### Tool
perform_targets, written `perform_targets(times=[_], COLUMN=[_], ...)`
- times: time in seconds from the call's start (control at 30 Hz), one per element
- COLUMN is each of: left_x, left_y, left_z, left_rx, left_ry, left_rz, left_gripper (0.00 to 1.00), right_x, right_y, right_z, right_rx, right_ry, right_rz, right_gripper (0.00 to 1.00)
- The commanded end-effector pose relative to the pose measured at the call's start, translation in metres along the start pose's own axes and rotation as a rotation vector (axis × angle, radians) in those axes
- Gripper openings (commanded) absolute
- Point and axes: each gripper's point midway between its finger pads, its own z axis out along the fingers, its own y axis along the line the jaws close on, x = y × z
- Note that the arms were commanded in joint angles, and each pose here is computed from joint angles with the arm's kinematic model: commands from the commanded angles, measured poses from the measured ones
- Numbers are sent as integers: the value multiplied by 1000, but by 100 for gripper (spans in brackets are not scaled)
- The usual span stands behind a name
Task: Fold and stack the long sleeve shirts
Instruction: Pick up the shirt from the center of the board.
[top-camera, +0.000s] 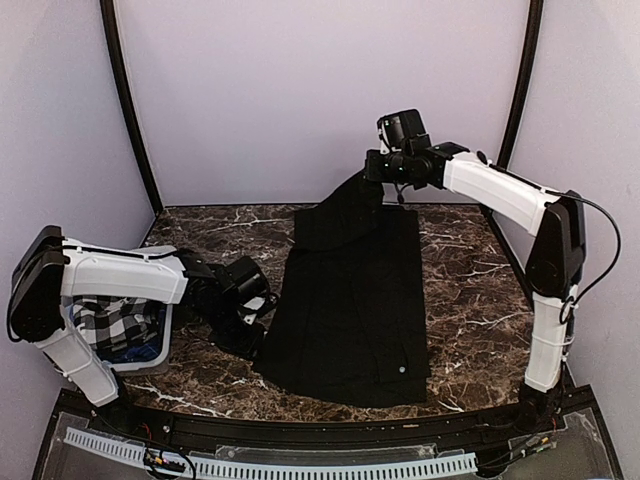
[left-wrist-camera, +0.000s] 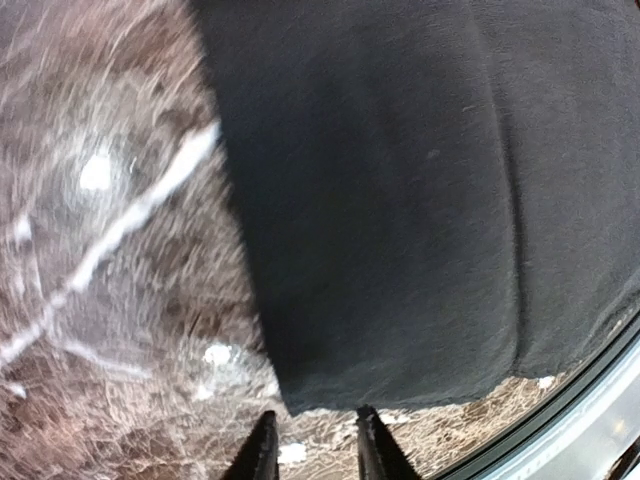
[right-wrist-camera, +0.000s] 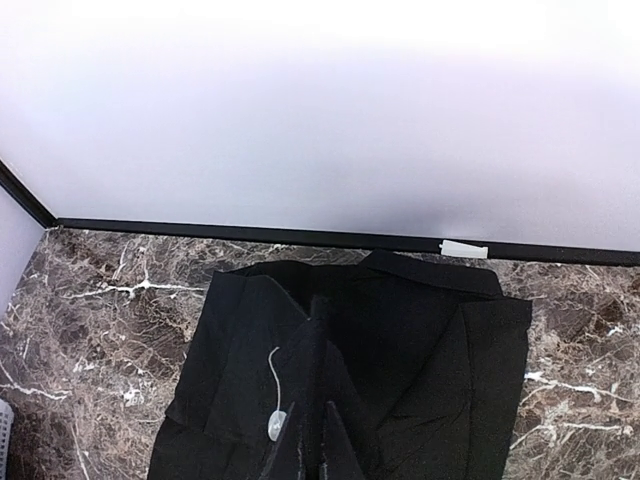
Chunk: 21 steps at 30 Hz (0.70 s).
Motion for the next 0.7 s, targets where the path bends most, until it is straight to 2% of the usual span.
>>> perform_targets(times=[0.0,0.67], left_x=[9,2], left_y=[10,10], left_z=[-5,21], left_rx=[-10,-63], left_ry=[-20,-13], left_rz=[-68,-5], left_gripper=[29,33], right_x=[-31,-52], right_y=[8,18], right_z=[-28,-62], right_rx=[-45,-122], right_ry=[-80,-125], right_rz=[19,49], right_gripper=[0,0])
